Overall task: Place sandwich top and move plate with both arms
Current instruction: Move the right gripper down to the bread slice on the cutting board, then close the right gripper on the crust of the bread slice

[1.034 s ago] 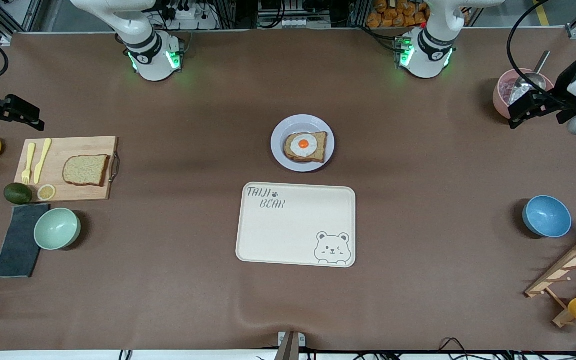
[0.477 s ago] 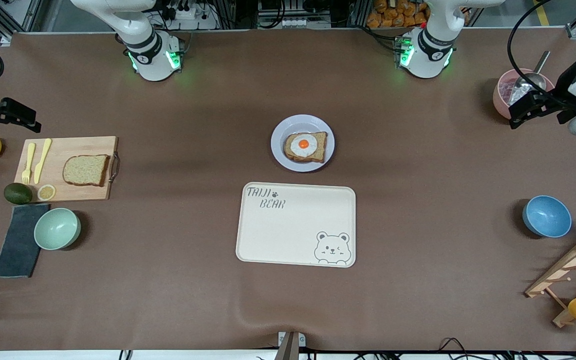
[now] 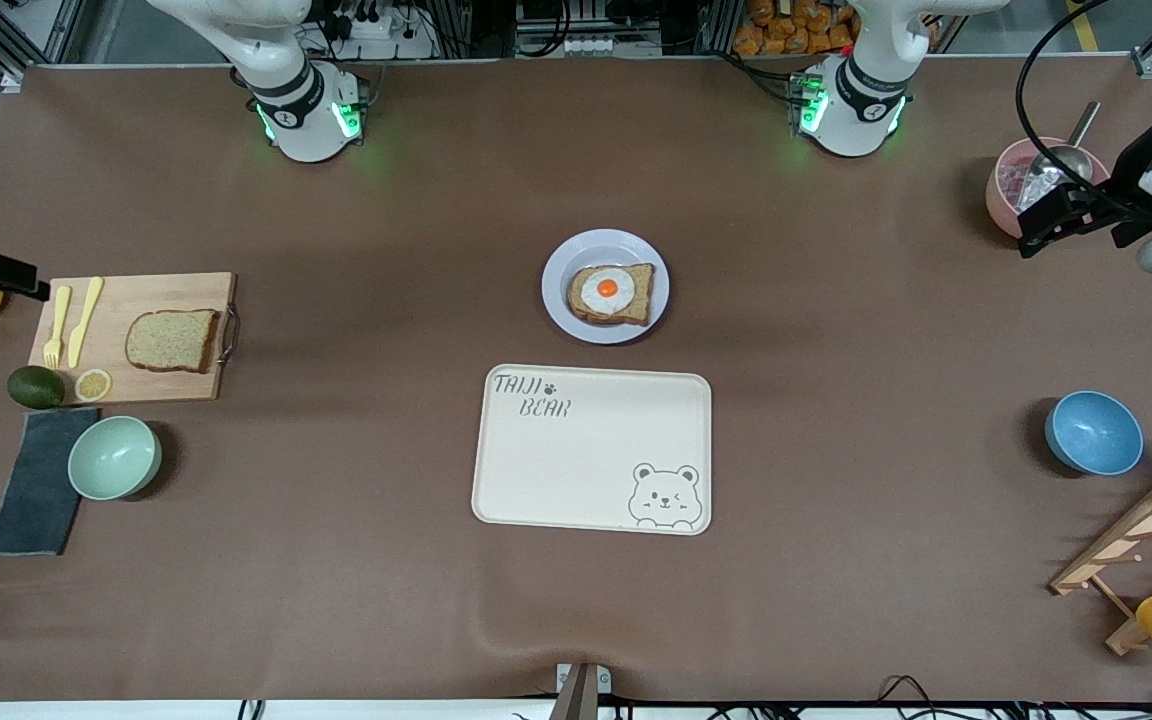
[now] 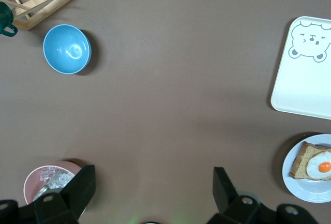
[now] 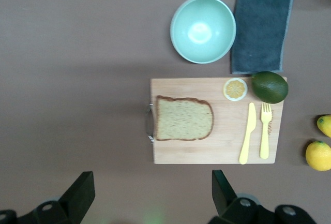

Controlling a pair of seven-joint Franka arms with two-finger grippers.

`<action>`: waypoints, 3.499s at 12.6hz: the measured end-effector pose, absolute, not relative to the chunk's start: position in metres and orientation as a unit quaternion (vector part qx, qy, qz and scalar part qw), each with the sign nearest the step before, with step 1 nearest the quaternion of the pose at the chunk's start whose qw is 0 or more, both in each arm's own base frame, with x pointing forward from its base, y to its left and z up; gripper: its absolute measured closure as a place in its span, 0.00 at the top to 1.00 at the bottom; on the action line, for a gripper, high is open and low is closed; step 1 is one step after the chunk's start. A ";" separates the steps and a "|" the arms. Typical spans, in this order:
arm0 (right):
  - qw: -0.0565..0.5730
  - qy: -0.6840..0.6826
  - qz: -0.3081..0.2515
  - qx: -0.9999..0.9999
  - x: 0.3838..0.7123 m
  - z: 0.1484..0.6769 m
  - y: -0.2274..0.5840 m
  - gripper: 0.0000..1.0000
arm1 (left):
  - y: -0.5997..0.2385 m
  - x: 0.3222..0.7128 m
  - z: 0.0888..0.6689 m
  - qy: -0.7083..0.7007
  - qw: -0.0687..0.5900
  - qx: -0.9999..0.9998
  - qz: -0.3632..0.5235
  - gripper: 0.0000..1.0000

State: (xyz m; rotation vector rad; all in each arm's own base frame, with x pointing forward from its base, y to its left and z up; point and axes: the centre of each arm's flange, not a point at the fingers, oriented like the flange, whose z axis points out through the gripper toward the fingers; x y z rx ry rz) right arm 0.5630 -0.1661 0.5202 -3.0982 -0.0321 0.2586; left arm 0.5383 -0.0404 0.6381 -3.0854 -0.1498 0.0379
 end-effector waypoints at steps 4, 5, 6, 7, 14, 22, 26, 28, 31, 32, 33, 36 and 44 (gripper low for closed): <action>0.022 0.013 0.084 -0.996 0.559 0.443 -0.225 1.00 | -0.040 0.538 0.634 -0.049 0.027 -0.998 0.017 1.00; 0.023 0.014 0.084 -0.996 0.555 0.425 -0.234 1.00 | -0.040 0.538 0.632 -0.049 0.027 -0.998 0.019 1.00; 0.026 0.011 0.087 -0.996 0.550 0.406 -0.245 1.00 | -0.040 0.538 0.632 -0.049 0.027 -0.998 0.019 1.00; 0.033 0.009 0.092 -0.995 0.546 0.385 -0.257 1.00 | -0.040 0.538 0.631 -0.049 0.027 -0.998 0.020 1.00; 0.045 -0.010 0.084 -0.995 0.531 0.285 -0.275 1.00 | -0.042 0.538 0.630 -0.047 0.027 -0.998 0.020 1.00; 0.080 0.019 0.102 -0.991 0.509 0.221 -0.281 1.00 | -0.043 0.538 0.629 -0.046 0.027 -0.998 0.022 1.00; 0.089 0.021 0.121 -0.988 0.503 0.195 -0.282 1.00 | -0.043 0.539 0.627 -0.046 0.027 -0.998 0.023 1.00; 0.091 0.019 0.125 -0.988 0.502 0.189 -0.281 1.00 | -0.043 0.539 0.626 -0.046 0.027 -0.998 0.024 1.00; 0.093 0.009 0.124 -0.988 0.502 0.188 -0.281 0.78 | -0.043 0.540 0.626 -0.046 0.027 -0.998 0.024 1.00; 0.095 0.008 0.124 -0.988 0.502 0.188 -0.280 0.65 | -0.043 0.540 0.626 -0.046 0.027 -0.998 0.024 1.00; 0.100 0.004 0.124 -0.987 0.503 0.188 -0.277 0.53 | -0.043 0.540 0.626 -0.046 0.027 -0.998 0.024 1.00; 0.102 -0.011 0.122 -0.987 0.504 0.189 -0.276 0.37 | -0.043 0.540 0.625 -0.046 0.027 -0.998 0.025 1.00; 0.107 -0.028 0.123 -0.986 0.505 0.194 -0.276 0.13 | -0.043 0.540 0.623 -0.046 0.027 -0.998 0.027 1.00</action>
